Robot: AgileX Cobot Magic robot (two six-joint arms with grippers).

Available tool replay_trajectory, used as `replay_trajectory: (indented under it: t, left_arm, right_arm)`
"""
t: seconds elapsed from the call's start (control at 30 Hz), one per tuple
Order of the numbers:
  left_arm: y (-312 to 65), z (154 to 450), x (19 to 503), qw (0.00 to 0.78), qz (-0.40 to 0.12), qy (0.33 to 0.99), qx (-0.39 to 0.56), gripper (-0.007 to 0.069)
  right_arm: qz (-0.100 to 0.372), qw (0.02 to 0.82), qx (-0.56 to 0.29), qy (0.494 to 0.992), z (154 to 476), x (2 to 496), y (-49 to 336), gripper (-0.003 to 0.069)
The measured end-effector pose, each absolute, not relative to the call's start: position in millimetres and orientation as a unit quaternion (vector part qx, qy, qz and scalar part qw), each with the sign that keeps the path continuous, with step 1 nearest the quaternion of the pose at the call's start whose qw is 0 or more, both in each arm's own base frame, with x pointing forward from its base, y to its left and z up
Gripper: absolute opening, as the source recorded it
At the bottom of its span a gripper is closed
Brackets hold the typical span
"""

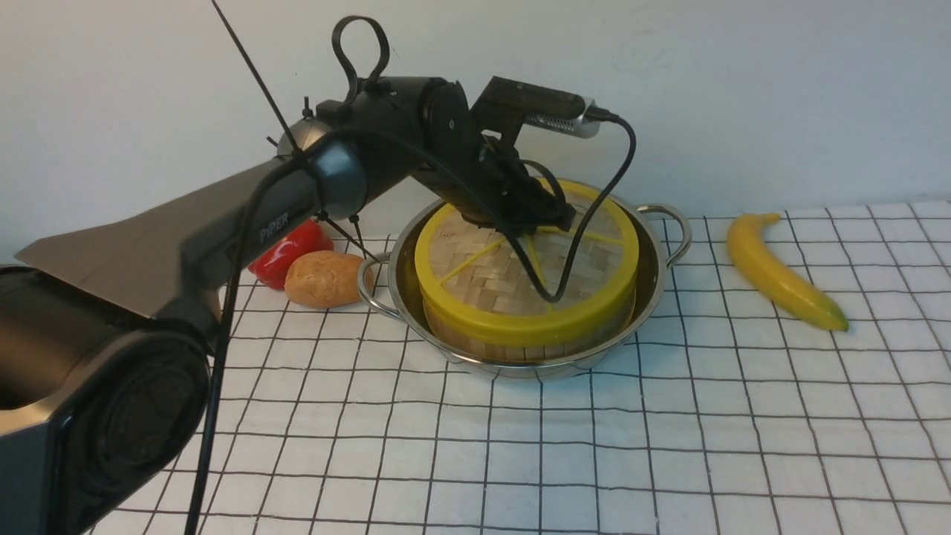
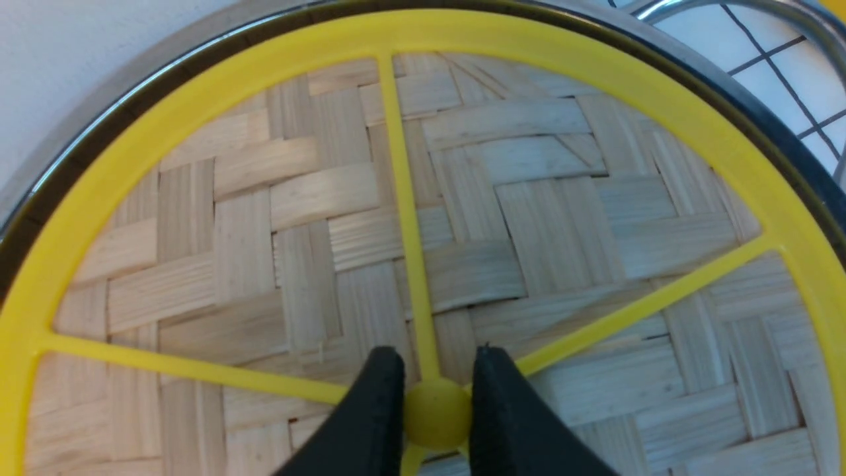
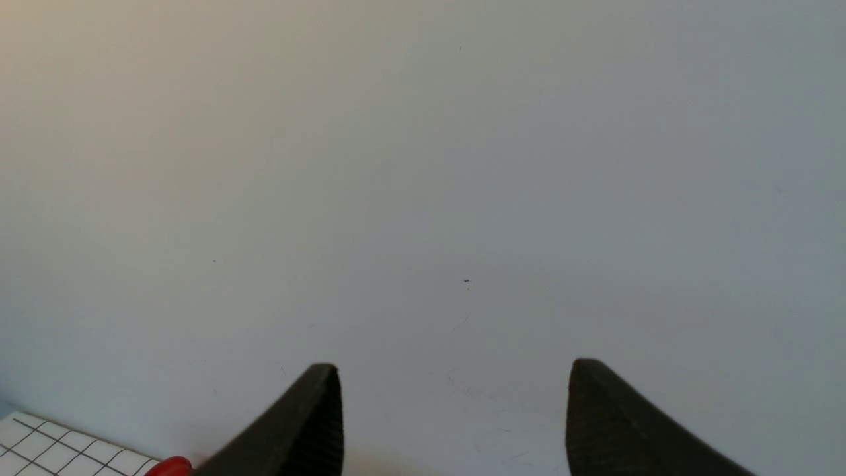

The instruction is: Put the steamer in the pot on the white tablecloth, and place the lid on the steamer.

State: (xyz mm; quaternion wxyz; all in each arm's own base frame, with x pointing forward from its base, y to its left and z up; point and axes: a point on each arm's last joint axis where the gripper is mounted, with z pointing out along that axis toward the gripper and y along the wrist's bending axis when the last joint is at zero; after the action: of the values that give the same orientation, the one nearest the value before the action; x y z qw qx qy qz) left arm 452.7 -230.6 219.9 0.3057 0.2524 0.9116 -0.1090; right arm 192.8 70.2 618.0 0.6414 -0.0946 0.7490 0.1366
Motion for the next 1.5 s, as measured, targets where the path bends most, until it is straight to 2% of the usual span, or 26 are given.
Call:
replay_trajectory:
  t: [0.37,0.47,0.57,0.67,0.7,0.77,0.83,0.9,1.0,1.03,1.1,1.13,1.2,1.23,1.27,1.4,1.5]
  left_arm:
    - [-231,220,453,0.304,-0.109,0.912,0.253,0.0129]
    - [-230,219,452,0.300,-0.108,0.913,0.254,0.0184]
    - [-229,225,450,0.299,-0.107,0.913,0.256,0.0313]
    - [-225,248,446,0.322,-0.099,0.904,0.263,0.0425]
    - [-225,250,445,0.324,-0.098,0.903,0.264,0.0430]
    - [-218,277,439,0.349,-0.080,0.893,0.273,0.0485]
    - [-210,302,429,0.358,-0.061,0.889,0.280,0.0505]
    - [-205,314,422,0.356,-0.048,0.889,0.284,0.0503]
    - [-191,339,405,0.340,-0.016,0.894,0.292,0.0459]
    - [-180,357,391,0.329,0.010,0.897,0.295,0.0384]
    - [-174,367,384,0.325,0.022,0.898,0.296,0.0335]
    - [-165,385,370,0.329,0.036,0.897,0.293,0.0232]
    - [-160,395,362,0.331,0.040,0.897,0.290,0.0171]
    - [-153,409,349,0.335,0.041,0.897,0.287,0.0085]
    - [-147,421,337,0.340,0.041,0.896,0.284,0.0030]
    - [-132,447,305,0.362,0.033,0.889,0.277,-0.0021]
    - [-112,465,257,0.384,0.015,0.881,0.274,-0.0023]
  right_arm:
    - [0.137,0.641,-0.095,0.749,618,193,70,0.0452]
    - [0.137,0.641,-0.095,0.749,618,193,70,0.0452]
    - [0.137,0.641,-0.095,0.749,618,193,70,0.0452]
    - [0.137,0.641,-0.095,0.749,618,193,70,0.0452]
    - [0.137,0.641,-0.095,0.749,618,193,70,0.0452]
    - [0.137,0.641,-0.095,0.749,618,193,70,0.0452]
    - [0.137,0.642,-0.094,0.748,618,192,70,0.0452]
    - [0.137,0.644,-0.094,0.747,619,189,69,0.0452]
    - [0.138,0.648,-0.094,0.743,621,178,65,0.0452]
    - [0.139,0.653,-0.093,0.739,623,163,59,0.0452]
    - [0.139,0.652,-0.093,0.740,621,155,56,0.0452]
    - [0.139,0.655,-0.092,0.737,620,135,48,0.0452]
    - [0.138,0.656,-0.092,0.737,617,122,43,0.0452]
    - [0.135,0.653,-0.092,0.739,610,108,38,0.0452]
    - [0.133,0.650,-0.092,0.743,605,101,35,0.0452]
    - [0.117,0.626,-0.093,0.765,572,80,25,0.0452]
    - [0.078,0.591,-0.086,0.799,525,67,14,0.0430]
